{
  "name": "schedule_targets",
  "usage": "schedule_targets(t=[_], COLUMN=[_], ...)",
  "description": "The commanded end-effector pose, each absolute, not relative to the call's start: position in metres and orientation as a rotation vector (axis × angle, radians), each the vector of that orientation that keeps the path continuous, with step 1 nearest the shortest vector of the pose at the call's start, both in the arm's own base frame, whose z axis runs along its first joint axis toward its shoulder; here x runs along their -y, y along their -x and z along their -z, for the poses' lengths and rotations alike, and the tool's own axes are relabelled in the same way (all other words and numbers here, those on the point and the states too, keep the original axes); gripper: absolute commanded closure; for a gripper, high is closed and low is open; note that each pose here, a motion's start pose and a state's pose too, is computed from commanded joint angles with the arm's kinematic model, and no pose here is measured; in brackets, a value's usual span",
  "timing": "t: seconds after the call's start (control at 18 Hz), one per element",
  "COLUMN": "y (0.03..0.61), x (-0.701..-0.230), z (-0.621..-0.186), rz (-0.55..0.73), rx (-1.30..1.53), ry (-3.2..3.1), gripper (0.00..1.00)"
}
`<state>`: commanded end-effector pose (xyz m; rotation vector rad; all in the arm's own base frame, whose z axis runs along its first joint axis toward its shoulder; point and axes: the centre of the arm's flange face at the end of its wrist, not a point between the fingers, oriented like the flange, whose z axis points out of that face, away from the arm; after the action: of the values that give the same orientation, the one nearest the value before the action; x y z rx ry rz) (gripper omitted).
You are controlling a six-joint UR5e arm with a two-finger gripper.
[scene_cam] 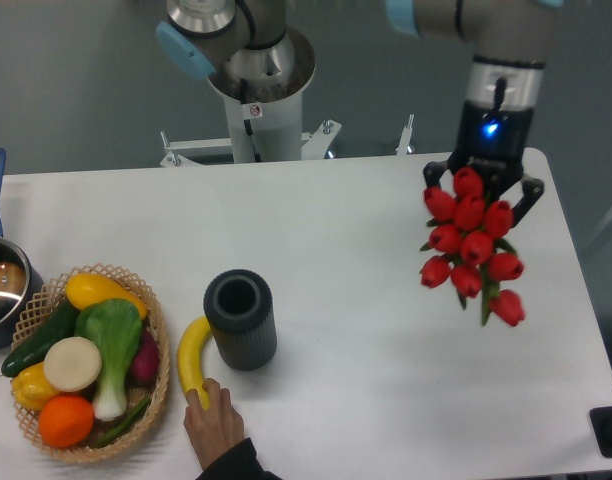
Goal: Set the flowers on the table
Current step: 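Carry the red tulip bunch in the gripper down toward the table, then lower the tulips onto the table beside the black cup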
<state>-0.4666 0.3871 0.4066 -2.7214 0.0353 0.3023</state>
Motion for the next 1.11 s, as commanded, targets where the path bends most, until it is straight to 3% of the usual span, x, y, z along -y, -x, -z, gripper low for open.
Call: schedule_targets(t=[0.5, 1.11], y=[0.465, 0.512], x=[-0.438, -0.462], z=[-0.302, -0.231], rz=[-0.382, -0.325], rx=[-0.173, -0.148], ry=[3.122, 3.192], gripper=[0.6, 0.6])
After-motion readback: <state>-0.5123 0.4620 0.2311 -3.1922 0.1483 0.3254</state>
